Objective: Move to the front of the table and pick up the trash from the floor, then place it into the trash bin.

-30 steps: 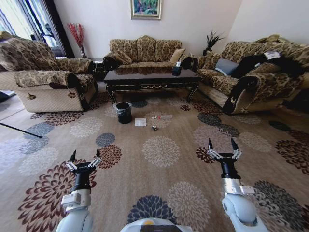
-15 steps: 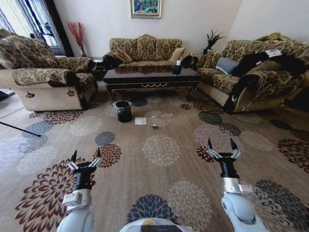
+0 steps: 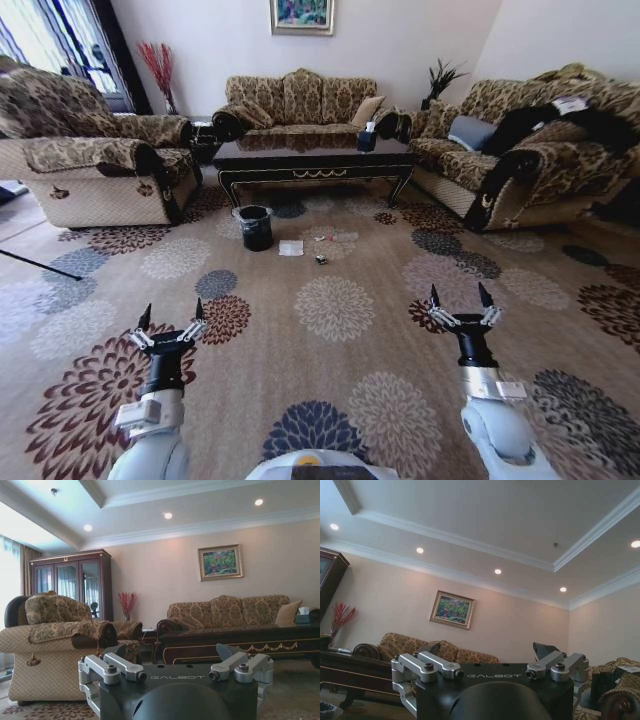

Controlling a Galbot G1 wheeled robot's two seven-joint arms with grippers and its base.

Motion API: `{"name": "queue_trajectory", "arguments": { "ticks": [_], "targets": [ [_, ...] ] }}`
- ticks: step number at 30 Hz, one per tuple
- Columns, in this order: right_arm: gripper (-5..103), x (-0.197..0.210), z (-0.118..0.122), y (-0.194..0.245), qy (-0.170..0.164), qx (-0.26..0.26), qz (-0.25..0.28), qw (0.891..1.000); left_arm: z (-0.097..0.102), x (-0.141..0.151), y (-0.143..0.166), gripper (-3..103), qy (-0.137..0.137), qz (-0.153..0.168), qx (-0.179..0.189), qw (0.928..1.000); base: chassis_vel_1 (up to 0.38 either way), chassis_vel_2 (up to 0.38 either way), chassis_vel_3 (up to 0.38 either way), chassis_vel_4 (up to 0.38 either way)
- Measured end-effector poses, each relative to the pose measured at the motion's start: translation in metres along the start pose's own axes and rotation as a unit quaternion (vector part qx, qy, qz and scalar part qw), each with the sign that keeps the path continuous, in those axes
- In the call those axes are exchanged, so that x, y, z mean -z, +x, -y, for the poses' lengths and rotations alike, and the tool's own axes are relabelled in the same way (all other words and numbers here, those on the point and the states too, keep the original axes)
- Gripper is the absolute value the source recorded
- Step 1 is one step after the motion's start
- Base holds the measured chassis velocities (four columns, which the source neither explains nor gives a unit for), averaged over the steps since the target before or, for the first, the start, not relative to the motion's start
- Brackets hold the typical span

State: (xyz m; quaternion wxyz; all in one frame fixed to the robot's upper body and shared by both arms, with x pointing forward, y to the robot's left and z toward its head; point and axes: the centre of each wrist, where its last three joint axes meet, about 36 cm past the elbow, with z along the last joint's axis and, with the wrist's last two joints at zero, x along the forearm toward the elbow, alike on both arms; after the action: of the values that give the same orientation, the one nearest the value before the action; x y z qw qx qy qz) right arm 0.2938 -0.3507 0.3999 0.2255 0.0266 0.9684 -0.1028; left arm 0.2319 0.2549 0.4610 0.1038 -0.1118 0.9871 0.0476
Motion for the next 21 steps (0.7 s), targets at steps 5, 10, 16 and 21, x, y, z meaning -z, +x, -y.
{"name": "queue_trajectory", "arguments": {
  "ticks": [5, 10, 16, 21],
  "targets": [
    [100, 0.002, -0.0005, 0.0008, -0.001, 0.003, 0.003, 1.0, 0.0014, 0.0017, 0.0006, 100, -0.001, 0.002, -0.002, 1.0, 0.0, 0.0, 0.0, 0.0],
    [100, 0.0023, -0.0008, 0.001, -0.003, 0.004, 0.005, 1.0, 0.0008, 0.0011, 0.0022, 100, -0.003, -0.001, -0.004, 1.0, 0.0, 0.0, 0.0, 0.0],
    [100, 0.0021, -0.0025, 0.0011, -0.006, 0.005, 0.006, 1.0, -0.0004, 0.0008, 0.0035, 100, -0.006, -0.003, -0.005, 1.0, 0.0, 0.0, 0.0, 0.0],
    [100, 0.002, -0.0032, 0.0019, -0.008, 0.003, 0.005, 1.0, -0.0008, 0.0005, 0.0041, 100, -0.007, -0.003, -0.005, 1.0, 0.0, 0.0, 0.0, 0.0]
  ]
}}
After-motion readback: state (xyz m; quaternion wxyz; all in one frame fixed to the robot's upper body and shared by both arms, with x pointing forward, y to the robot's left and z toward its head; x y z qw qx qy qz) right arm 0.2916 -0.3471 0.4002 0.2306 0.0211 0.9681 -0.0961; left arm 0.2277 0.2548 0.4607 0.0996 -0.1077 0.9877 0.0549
